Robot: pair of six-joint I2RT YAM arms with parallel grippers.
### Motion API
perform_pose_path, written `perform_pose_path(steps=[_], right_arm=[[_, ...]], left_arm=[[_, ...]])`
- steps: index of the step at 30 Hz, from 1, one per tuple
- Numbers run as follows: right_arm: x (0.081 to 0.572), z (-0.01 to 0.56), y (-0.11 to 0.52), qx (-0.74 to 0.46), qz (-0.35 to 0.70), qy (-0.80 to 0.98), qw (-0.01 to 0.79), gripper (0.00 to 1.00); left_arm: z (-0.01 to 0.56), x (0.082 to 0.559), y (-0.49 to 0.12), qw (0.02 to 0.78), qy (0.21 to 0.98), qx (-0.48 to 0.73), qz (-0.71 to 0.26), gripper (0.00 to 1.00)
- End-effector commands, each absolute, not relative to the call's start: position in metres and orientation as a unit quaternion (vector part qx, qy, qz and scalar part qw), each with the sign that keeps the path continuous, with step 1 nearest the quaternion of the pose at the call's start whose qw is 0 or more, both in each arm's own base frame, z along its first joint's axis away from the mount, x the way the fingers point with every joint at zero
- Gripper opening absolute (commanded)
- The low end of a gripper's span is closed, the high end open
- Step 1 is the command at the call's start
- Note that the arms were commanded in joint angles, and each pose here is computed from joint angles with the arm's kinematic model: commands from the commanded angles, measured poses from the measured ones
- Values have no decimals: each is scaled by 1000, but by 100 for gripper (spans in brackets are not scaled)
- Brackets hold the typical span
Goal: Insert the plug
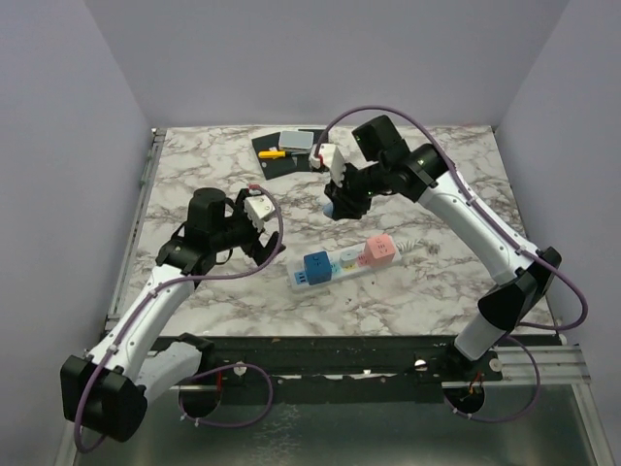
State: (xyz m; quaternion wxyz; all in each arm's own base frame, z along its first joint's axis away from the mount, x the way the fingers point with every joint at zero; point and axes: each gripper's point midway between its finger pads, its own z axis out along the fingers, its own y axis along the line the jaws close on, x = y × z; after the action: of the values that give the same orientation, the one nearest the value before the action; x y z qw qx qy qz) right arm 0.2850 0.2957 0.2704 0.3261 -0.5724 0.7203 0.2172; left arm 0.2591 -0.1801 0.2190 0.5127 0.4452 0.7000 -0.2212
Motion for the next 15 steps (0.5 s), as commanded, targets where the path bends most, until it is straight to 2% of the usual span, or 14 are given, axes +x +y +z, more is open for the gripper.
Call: perform_pose_path(steps=[1, 7, 15], right_arm=[[273, 264, 291, -663, 160, 655, 325, 16], [257, 236, 314, -725, 140, 609, 290, 13], [249, 188, 326, -774, 113, 589, 201, 6]], left_arm=[[166, 272, -162, 442, 793, 358, -217, 99], [112, 288, -141, 340, 872, 278, -215, 99], [92, 317, -118, 308, 906, 234, -175, 99]])
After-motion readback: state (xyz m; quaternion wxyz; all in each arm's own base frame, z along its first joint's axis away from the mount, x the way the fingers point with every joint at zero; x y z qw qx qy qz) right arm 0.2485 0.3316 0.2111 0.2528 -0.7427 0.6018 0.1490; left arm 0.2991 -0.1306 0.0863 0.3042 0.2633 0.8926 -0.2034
